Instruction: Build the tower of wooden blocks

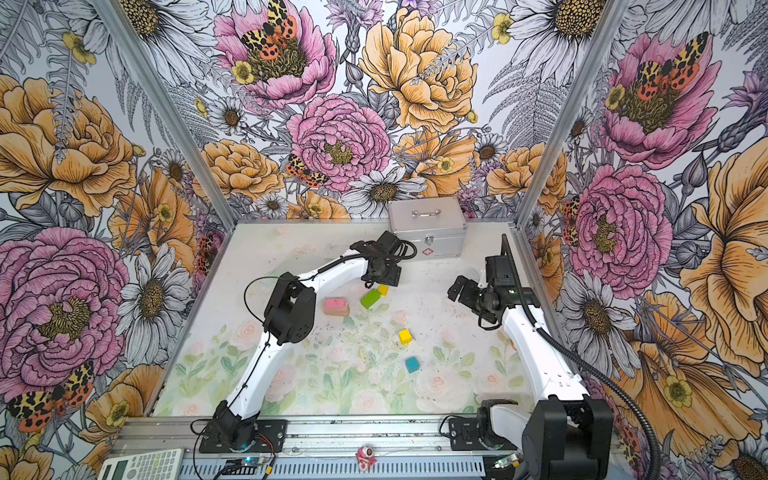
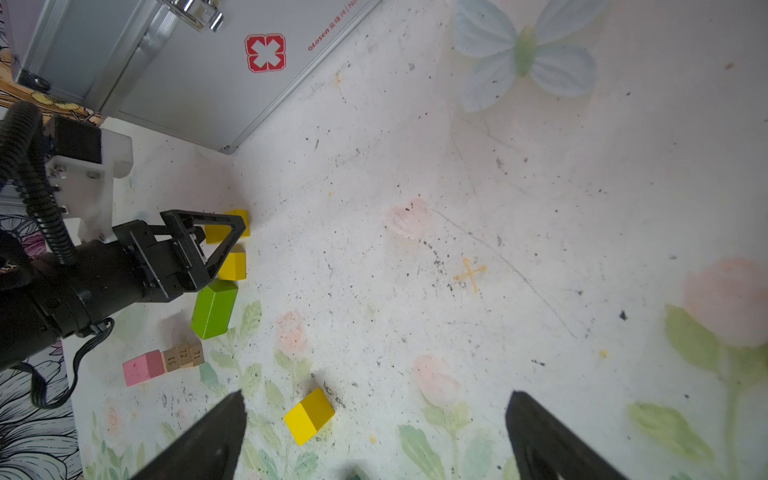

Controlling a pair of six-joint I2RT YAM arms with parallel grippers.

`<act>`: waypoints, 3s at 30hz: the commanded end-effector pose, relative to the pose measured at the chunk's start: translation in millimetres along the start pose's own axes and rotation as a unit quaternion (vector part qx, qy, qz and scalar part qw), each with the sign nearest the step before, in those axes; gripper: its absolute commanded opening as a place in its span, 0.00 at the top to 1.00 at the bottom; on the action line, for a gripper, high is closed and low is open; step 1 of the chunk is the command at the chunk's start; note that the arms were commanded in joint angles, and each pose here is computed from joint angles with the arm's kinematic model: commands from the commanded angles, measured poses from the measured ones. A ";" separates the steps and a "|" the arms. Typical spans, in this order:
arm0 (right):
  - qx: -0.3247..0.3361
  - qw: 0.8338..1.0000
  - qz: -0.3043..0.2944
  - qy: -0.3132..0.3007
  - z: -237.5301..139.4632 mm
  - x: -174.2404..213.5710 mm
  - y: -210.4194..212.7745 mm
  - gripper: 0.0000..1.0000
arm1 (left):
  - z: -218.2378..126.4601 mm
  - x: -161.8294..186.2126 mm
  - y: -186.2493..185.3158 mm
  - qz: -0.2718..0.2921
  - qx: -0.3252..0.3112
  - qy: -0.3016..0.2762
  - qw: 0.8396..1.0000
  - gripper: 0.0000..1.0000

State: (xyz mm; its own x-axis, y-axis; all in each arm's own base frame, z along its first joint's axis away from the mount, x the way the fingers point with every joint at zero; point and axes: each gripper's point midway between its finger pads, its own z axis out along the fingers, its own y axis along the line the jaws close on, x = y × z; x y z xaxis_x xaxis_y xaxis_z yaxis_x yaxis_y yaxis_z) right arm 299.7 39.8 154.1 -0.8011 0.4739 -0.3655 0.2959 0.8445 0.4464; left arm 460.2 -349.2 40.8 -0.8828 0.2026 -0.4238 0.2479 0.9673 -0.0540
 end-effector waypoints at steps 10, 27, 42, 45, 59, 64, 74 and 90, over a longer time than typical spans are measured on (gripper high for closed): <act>-0.009 1.000 -0.013 -0.017 -7.0 -7.0 4.4 0.00 | 15.3 9.7 -0.9 0.013 0.000 0.022 1.000 0.21; -0.006 1.000 -0.014 -0.016 -6.7 -5.9 2.8 0.00 | 15.8 2.2 -2.6 0.013 0.005 0.016 1.000 0.24; -0.003 1.000 -0.014 -0.012 -4.7 -3.4 0.6 0.00 | 2.4 -4.2 -2.2 0.015 0.002 0.010 1.000 0.42; -0.002 1.000 -0.015 -0.010 -3.1 -3.9 0.2 0.00 | -3.5 -8.6 -2.1 0.018 -0.002 0.004 1.000 0.42; 0.000 1.000 -0.015 -0.014 -4.8 -2.0 -0.5 0.00 | -70.5 -29.3 15.2 -0.006 -0.021 -0.030 0.999 0.43; -0.001 1.000 -0.022 -0.018 -7.0 1.0 2.0 0.00 | -110.3 -25.7 30.9 -0.021 -0.050 -0.054 0.997 0.43; -0.013 0.999 -0.048 -0.011 -7.3 17.2 16.2 0.00 | -166.3 10.9 55.5 -0.048 -0.081 -0.070 0.993 0.43; -0.042 0.995 -0.095 -0.005 -17.0 49.8 47.5 0.00 | -202.6 91.5 89.5 -0.108 -0.085 -0.081 0.987 0.42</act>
State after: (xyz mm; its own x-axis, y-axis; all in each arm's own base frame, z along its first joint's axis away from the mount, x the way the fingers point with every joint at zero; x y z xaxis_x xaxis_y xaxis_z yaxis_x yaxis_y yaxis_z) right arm 268.8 95.8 165.1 -0.8466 0.3065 -0.4351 0.0995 0.8943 0.4364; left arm 319.7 -215.6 177.8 -0.8512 0.0423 -0.5232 0.0257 0.9989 0.0389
